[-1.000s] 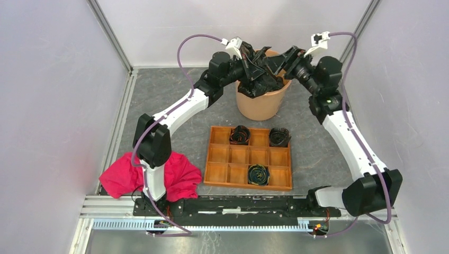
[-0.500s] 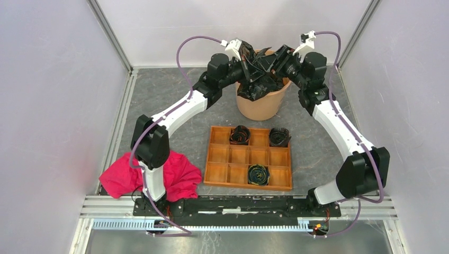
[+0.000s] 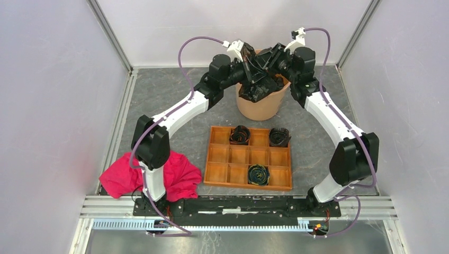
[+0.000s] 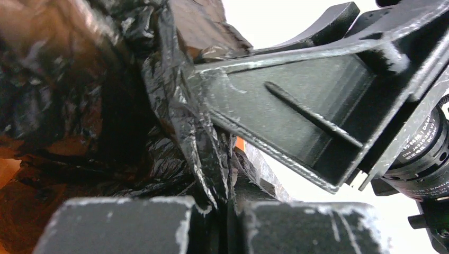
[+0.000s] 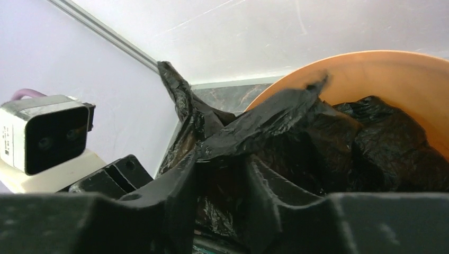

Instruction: Put the trash bags into the trash bin

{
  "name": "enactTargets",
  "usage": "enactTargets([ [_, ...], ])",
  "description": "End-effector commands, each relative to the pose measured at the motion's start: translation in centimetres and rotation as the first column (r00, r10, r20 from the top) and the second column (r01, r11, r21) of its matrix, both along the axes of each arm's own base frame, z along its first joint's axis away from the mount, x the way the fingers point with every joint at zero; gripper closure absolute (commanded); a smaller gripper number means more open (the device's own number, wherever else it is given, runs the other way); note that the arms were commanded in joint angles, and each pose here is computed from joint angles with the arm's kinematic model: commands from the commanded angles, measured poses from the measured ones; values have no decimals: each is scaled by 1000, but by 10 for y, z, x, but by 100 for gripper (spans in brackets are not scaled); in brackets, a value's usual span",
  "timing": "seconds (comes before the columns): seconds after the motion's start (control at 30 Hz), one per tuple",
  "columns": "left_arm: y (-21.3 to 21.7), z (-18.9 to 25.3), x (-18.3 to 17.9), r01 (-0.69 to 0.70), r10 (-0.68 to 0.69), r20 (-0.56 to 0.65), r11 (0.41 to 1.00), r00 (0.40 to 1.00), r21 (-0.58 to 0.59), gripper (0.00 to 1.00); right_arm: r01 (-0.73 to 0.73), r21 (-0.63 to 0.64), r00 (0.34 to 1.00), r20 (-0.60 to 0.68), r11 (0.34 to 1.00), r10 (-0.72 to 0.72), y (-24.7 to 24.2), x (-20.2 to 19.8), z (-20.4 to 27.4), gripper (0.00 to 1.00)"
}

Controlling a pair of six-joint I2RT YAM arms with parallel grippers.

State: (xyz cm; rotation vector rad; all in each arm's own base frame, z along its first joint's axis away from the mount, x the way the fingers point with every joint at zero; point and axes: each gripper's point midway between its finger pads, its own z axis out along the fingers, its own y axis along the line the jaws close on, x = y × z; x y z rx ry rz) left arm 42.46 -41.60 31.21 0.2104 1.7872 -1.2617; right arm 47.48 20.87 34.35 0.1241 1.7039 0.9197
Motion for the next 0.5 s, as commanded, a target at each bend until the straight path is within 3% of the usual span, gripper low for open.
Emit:
enactTargets([
  [0.0, 2, 32, -7, 0, 1, 66, 1000, 998, -22, 98, -7, 5, 998, 70, 1000, 7, 6, -1, 33, 74],
  [0.1, 9, 36, -5, -22, 21, 56, 1000, 998, 22, 91, 31, -24, 996, 79, 999, -29, -3, -5, 35, 86],
  [0.27, 34, 57, -12, -35, 35, 40, 999, 999, 16, 42, -6, -34, 991, 136, 999, 10, -14, -9, 54, 95],
  [0.33, 49, 66, -13, -64, 64, 41, 998, 997, 2, 27, -54, -14, 986, 160, 998, 55, -17, -10, 60, 97],
  [0.4, 62, 68, -11, -92, 92, 21, 996, 996, -12, 18, -99, 18, 978, 184, 995, 94, -18, -14, 67, 98],
  [0.47, 70, 69, -6, -110, 110, 8, 994, 994, -29, 15, -132, 34, 970, 209, 991, 122, -18, -16, 73, 99],
])
